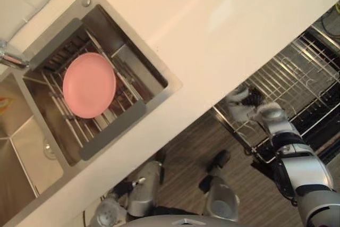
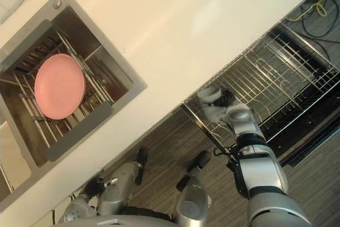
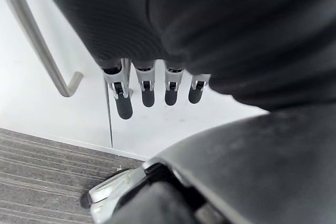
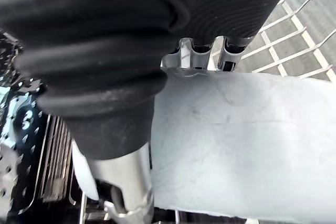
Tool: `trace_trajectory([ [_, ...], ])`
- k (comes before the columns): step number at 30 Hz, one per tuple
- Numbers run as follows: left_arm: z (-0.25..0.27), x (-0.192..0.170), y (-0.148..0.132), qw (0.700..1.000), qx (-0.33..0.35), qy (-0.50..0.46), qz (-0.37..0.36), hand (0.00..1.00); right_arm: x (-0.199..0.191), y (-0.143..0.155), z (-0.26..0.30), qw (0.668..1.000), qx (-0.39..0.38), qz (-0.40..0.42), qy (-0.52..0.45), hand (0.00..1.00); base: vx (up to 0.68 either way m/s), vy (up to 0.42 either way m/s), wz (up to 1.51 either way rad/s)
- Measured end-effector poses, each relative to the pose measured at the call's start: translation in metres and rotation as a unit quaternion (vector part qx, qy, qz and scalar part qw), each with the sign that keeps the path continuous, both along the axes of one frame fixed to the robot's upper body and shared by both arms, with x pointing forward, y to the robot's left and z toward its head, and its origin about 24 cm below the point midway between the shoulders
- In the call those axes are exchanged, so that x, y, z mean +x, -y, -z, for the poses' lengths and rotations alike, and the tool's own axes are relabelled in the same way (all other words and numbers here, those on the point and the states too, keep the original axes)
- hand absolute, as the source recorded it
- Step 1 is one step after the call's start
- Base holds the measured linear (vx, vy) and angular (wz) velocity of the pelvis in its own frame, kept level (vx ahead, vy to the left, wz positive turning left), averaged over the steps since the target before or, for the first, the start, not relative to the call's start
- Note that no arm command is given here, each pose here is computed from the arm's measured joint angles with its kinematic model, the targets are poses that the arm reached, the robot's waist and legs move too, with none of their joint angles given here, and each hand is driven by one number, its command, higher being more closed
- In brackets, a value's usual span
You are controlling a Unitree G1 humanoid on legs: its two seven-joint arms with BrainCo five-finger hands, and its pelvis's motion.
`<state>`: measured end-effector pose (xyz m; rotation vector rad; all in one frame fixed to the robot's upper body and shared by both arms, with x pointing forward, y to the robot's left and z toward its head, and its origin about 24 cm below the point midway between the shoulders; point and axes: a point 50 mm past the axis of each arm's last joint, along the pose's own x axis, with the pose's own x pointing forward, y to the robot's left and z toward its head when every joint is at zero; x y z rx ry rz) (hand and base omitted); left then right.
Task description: Walk over to the sink, pick up the cup, carry it to the dishwasher, place the cup inside the dishwasher, then close the dishwasher door
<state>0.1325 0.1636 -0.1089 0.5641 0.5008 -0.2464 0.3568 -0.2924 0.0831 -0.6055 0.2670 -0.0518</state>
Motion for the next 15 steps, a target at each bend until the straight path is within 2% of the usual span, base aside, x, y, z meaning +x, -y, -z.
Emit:
trace_trajectory([
  [4, 0.0, 0.001, 0.0, 1.0, -0.005, -0.004, -0.012, 0.0, 0.004, -0.011, 0.001, 1.0, -0.008, -0.019, 0.002, 1.0, -0.06, -0.005, 0.05],
  [6, 0.007, -0.003, -0.005, 0.999, 0.003, -0.026, -0.044, 0.0, 0.003, -0.02, 0.01, 0.999, -0.011, -0.029, -0.008, 1.0, -0.09, -0.036, 0.05],
  [10, 0.019, -0.01, -0.01, 0.994, 0.025, -0.066, -0.089, 0.0, 0.003, -0.018, 0.009, 1.0, -0.019, -0.018, -0.001, 1.0, -0.1, -0.002, 0.02],
  [11, 0.021, -0.011, -0.012, 0.992, 0.033, -0.075, -0.092, 0.0, 0.004, -0.017, 0.007, 1.0, -0.021, -0.011, 0.003, 0.0, -0.11, -0.004, 0.03],
  [15, 0.023, -0.013, -0.014, 0.991, 0.039, -0.079, -0.098, 0.0, 0.004, -0.021, 0.01, 1.0, -0.021, -0.007, 0.002, 0.0, -0.08, -0.018, 0.02],
])
